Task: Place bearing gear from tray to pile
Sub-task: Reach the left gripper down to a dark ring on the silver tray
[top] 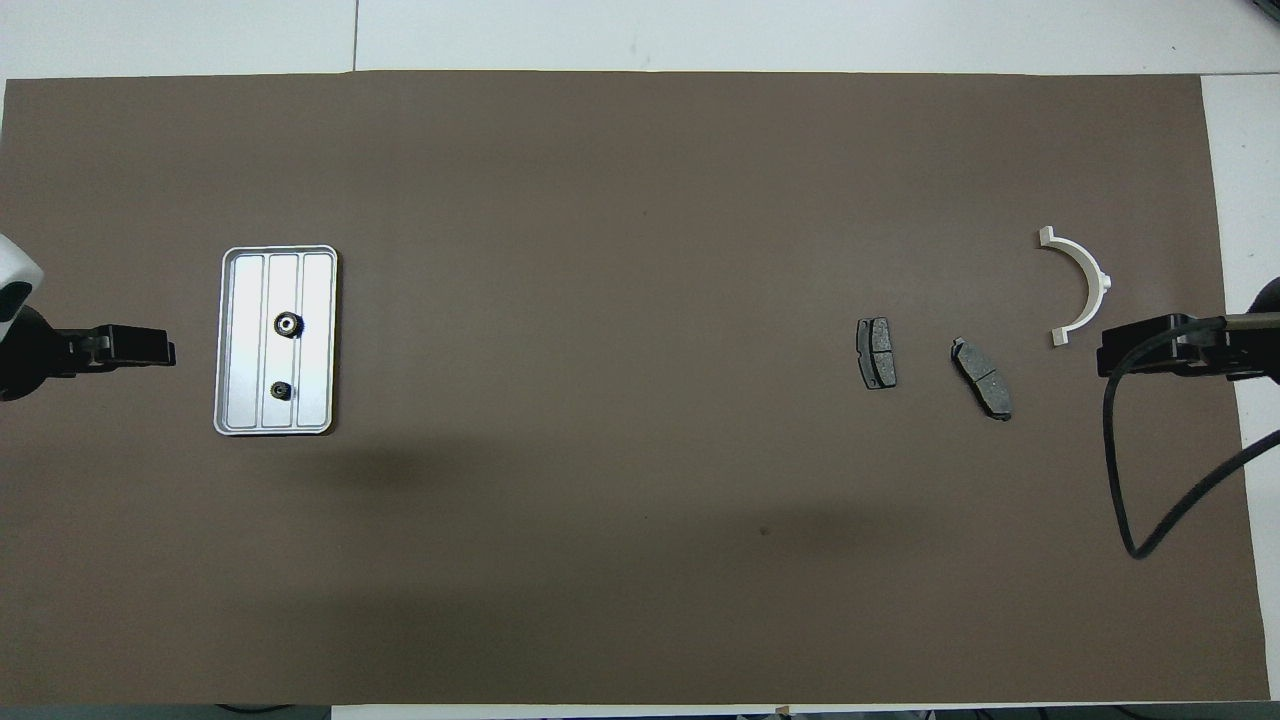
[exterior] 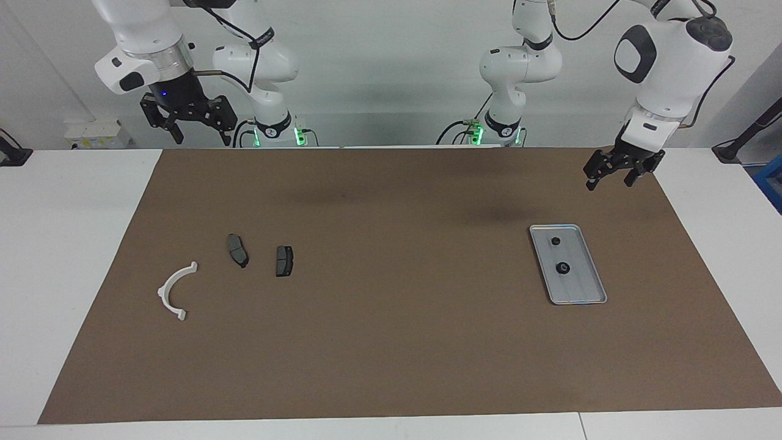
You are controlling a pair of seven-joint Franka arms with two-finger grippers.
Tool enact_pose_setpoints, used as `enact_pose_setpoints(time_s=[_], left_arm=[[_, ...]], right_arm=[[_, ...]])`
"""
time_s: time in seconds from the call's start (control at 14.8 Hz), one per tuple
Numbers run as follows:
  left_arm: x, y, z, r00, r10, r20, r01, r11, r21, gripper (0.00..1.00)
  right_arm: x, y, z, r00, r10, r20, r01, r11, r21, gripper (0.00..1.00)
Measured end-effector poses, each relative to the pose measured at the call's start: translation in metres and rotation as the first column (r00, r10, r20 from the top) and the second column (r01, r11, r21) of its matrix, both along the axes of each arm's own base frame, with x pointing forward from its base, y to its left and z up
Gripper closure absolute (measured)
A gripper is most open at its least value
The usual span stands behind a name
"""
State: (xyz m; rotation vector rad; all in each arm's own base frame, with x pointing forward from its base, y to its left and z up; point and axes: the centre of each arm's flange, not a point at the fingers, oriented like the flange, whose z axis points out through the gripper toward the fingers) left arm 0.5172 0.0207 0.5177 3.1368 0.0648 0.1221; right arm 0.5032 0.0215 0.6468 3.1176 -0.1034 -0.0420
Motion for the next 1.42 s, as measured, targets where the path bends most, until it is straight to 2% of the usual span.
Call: enact_pose_setpoints(time_s=[0.61,1.01,1.42], left_arm=[[0.011,-0.005,-0.105,0.999,0.049,0.007,-0.049,0.999,0.001,0.00],[0.015,-0.005,-0.135,0.998,0.056,0.018,-0.056,0.998,0.002,0.00],[0.019,-0.005,-0.163,0.998,0.067,0.001,-0.067,0.998,0.004,0.00]], right_arm=[[0.000,0.000,0.000,1.000,0.000,0.000,0.000,1.000,0.000,0.00],[-0.002,0.000,0.003,1.000,0.000,0.005,0.000,1.000,0.000,0.00],[-0.004,0.000,0.006,1.000,0.000,0.012,0.000,1.000,0.000,0.00]])
